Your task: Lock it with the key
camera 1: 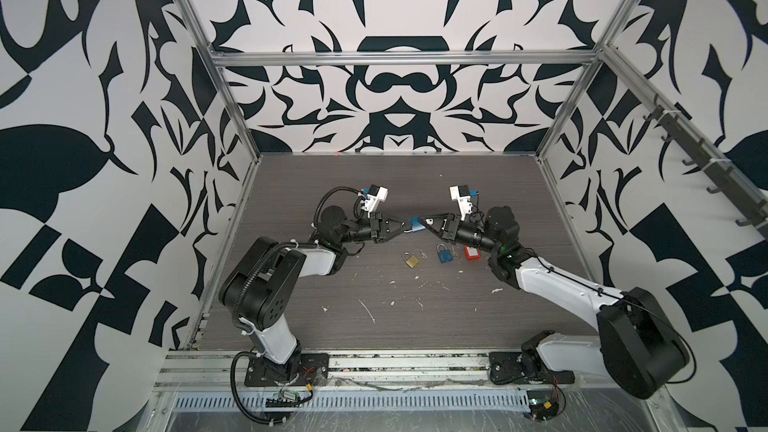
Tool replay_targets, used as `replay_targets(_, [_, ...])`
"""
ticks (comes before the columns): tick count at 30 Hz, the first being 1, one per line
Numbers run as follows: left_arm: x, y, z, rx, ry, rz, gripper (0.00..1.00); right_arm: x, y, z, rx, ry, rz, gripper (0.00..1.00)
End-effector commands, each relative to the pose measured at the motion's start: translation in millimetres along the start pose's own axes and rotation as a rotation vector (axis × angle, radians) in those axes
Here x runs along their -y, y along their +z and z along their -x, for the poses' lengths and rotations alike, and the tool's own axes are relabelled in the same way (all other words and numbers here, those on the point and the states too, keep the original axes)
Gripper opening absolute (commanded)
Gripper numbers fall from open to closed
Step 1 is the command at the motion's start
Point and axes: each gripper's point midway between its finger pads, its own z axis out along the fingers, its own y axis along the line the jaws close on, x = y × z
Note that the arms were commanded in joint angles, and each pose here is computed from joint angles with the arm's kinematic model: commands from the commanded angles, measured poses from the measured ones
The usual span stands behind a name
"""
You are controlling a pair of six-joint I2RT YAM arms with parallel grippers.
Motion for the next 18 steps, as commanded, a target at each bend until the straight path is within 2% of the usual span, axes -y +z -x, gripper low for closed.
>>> replay_targets(1, [14.5, 0.8, 6.5, 0.002, 0.053, -0.037, 0.0, -27.5, -1.9, 12.2, 0.04, -0.066, 0.084, 0.0])
replay_targets(4, [16.7, 2.5, 7.5, 0.0, 0.053, -0.043, 0.2, -26.7, -1.2, 13.9, 0.052, -0.057, 0.095, 0.0])
replay_targets(7, [18.1, 4.6, 6.7, -0.006, 0.054, -0.048, 0.3, -24.5, -0.9, 15.4, 0.065, -0.051, 0.094, 0.0])
replay_targets(18, [18.3, 9.5, 4.0, -0.017, 0.046, -0.057, 0.31, -24.6, -0.5, 16.7, 0.072, -0.046, 0.097, 0.0])
